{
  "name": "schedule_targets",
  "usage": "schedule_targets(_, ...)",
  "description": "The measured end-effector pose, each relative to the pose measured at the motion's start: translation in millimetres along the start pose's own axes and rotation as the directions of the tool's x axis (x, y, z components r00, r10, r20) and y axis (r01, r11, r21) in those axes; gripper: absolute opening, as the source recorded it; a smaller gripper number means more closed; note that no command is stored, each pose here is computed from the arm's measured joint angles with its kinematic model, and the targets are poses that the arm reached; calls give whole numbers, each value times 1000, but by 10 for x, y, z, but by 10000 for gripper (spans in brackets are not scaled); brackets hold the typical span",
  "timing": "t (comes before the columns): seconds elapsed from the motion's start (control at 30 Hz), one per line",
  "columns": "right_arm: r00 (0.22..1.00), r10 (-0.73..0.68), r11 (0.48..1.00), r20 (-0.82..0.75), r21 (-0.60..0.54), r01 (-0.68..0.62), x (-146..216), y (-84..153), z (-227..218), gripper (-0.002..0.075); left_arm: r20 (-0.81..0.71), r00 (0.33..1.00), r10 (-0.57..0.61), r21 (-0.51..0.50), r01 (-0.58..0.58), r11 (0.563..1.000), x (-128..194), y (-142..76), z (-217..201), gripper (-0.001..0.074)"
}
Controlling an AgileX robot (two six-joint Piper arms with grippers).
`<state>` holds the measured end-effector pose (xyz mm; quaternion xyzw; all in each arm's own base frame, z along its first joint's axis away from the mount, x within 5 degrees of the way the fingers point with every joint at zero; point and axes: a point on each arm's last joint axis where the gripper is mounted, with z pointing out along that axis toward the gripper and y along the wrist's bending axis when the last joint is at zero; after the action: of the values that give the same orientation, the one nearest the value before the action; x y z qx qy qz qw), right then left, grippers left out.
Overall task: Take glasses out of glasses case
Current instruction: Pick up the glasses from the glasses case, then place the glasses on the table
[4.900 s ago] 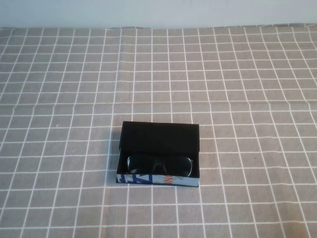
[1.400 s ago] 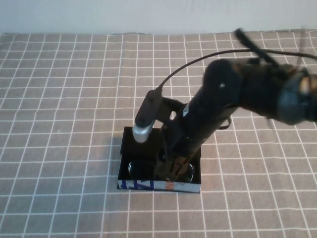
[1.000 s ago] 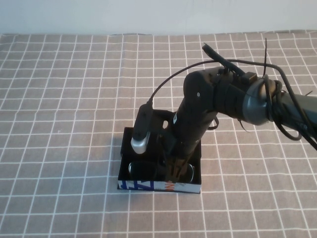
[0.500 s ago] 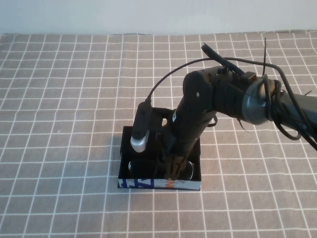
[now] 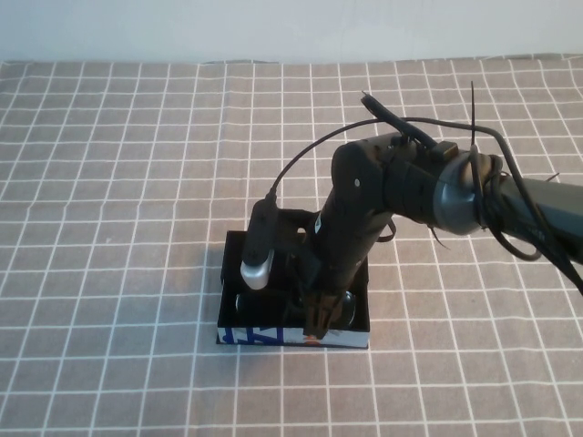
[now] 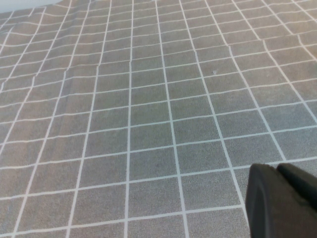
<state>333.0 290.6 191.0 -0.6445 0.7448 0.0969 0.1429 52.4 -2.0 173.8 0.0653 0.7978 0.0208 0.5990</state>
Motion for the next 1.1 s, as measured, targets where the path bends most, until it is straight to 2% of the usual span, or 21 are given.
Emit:
schedule_targets(0.1,1000,1,1000,1,-1,-1,-1,1,0,250,0,1000,0,0,0,1000,0,0,0,-4)
schedule_targets(0.23,1000,4,1000,10,-3,-4,-16,3,-27,78,0,1000,0,0,0,1000,0,0,0,-4)
schedule_targets(0.27,1000,1,1000,17,3,-1,-34,-2,-62,57,0,1000,0,0,0,1000,0,0,0,-4)
schedule_targets(0.5,999,27,1000,34,10,-27,-160,-10,-416,57,0,1000,0,0,0,1000,0,0,0,-5)
schedule_targets(0.7,975,216,976,56,25,-218,-216,57,-925,56,0,1000,0,0,0,1000,0,0,0,-4)
schedule_targets(0.8,936,348,936,55,38,-350,-126,36,-1096,56,0,1000,0,0,0,1000,0,0,0,-4)
schedule_targets(0.9,868,493,866,66,59,-496,93,-40,-1211,57,0,1000,0,0,0,1000,0,0,0,-4)
schedule_targets(1.0,761,640,757,106,83,-648,395,-100,-1300,56,0,1000,0,0,0,1000,0,0,0,-4)
schedule_targets(1.1,627,761,620,165,98,-778,747,-124,-1313,56,0,1000,0,0,0,1000,0,0,0,-4)
